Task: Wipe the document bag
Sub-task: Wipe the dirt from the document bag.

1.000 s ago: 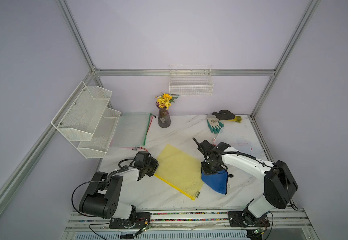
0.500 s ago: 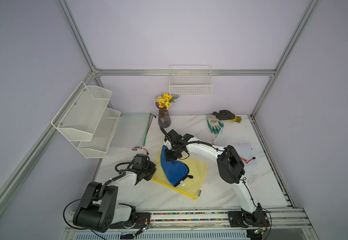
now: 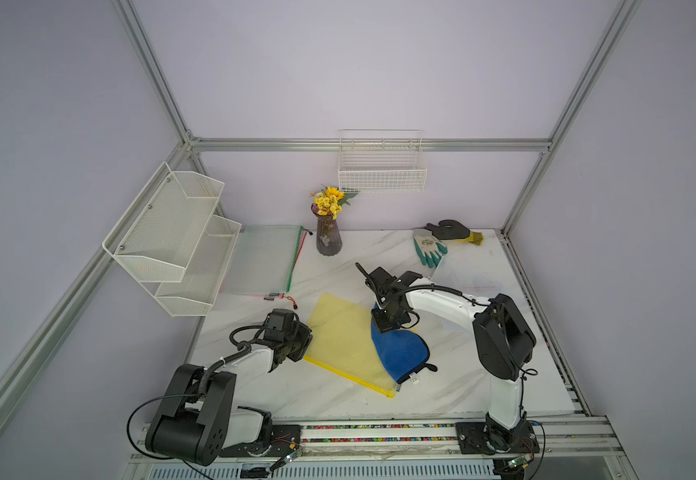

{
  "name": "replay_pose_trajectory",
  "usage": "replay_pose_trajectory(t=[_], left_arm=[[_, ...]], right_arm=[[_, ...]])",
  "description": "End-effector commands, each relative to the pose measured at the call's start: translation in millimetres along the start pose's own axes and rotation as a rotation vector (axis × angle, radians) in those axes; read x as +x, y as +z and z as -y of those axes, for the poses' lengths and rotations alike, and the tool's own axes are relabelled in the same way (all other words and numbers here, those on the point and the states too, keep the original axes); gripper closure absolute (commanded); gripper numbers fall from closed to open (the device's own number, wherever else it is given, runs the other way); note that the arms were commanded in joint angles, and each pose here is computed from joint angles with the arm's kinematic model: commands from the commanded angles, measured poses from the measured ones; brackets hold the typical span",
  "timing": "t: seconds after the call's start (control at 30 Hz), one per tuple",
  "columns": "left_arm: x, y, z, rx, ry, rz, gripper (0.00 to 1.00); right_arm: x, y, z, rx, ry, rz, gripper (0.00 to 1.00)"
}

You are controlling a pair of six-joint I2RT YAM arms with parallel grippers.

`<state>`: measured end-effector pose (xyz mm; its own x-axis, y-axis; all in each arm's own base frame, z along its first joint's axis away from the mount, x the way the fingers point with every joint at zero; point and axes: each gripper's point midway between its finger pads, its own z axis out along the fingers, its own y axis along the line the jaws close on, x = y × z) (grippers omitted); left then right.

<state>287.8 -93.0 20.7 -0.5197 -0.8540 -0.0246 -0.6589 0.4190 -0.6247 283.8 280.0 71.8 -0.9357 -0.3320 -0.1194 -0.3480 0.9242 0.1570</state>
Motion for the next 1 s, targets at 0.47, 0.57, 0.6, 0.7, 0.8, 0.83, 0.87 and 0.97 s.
replay_pose_trajectory(t=[0.47,0.57,0.6,0.7,0.8,0.83,0.87,0.97], left_arm=[[-6,-4,-19,-0.092,-0.024,0.045,1.0],[-6,-8,-17,-0.084,-0.013,0.044,1.0],[-5,-10,-15,-0.078,-0.005,0.042,1.0],[-2,-16,-4,-0.061,0.034,0.018,0.91],[-2,-30,2,-0.045,0.054,0.029,0.42],[-2,-36,2,-0.041,0.056,0.037,0.35],[-2,-43,2,-0.036,0.058,0.045,0.32],[1,-60,-5,-0.043,0.052,0.056,0.29]], right_arm=[[42,40,4,-0.01,0.143,-0.086,1.0],[58,43,26,0.067,0.144,-0.104,1.0],[65,47,29,0.08,0.127,-0.132,1.0],[77,63,32,0.084,0.105,-0.188,1.0],[85,77,38,0.105,0.083,-0.237,1.0],[89,81,40,0.113,0.079,-0.253,1.0],[91,85,42,0.117,0.073,-0.268,1.0],[95,90,45,0.1,0.071,-0.292,1.0]])
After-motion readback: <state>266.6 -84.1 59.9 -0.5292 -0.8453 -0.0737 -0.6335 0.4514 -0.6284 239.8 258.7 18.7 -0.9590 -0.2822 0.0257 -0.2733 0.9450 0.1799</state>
